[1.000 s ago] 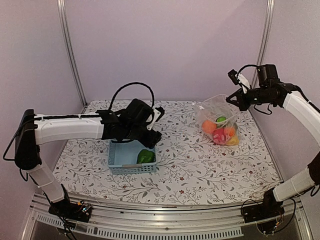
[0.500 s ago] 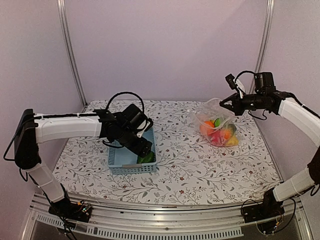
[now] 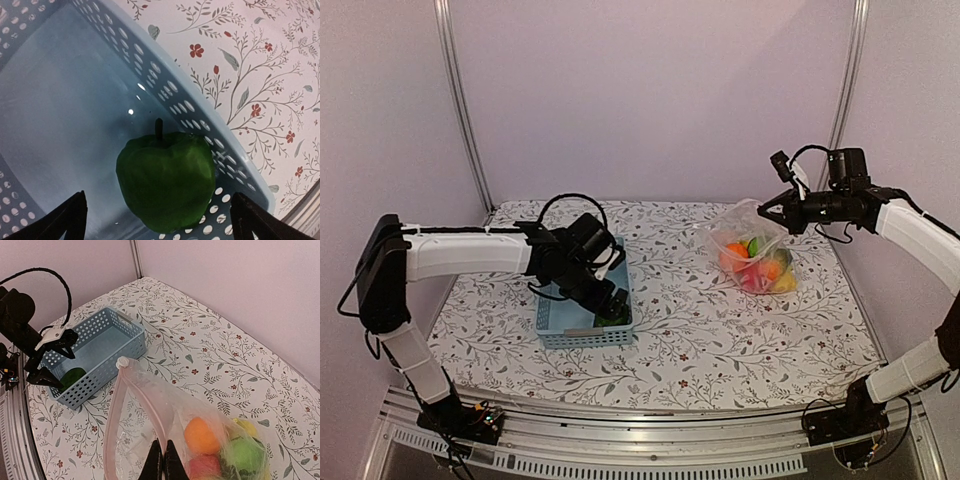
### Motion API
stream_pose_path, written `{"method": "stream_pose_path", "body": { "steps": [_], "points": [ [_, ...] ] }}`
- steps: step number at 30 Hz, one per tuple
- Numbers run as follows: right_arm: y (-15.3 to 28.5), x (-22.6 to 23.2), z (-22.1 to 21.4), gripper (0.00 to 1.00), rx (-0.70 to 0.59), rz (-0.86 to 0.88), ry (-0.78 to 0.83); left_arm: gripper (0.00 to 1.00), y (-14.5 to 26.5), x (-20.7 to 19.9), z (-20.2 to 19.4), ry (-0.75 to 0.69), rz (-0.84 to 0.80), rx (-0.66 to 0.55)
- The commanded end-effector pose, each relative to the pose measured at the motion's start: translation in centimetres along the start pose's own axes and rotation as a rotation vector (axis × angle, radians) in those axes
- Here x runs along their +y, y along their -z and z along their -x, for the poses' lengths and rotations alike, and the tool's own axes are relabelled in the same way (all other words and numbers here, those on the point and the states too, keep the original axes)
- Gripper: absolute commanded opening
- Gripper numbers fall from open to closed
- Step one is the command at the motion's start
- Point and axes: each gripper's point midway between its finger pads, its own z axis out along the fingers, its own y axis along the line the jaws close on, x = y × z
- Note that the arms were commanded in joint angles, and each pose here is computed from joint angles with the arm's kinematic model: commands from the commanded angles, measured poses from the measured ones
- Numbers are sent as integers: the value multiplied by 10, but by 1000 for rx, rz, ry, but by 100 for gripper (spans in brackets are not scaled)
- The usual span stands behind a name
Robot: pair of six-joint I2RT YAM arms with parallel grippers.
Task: Place the food in the zip-top bag and seal the zipper
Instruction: Pick up the fake vegetable from the bin.
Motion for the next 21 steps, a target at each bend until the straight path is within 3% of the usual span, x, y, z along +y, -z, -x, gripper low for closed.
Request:
{"method": "stream_pose_path", "body": {
  "steps": [1,12,21],
  "points": [
    [3,6,2,0,-15,4,12,100,-15,5,-10,10,1,49],
    [6,7,2,0,-21,-2,17,93,-37,1,-6,1,-13,76],
    [6,8,2,0,-21,-2,19,73,-29,19,-4,32,16,68]
  ]
}}
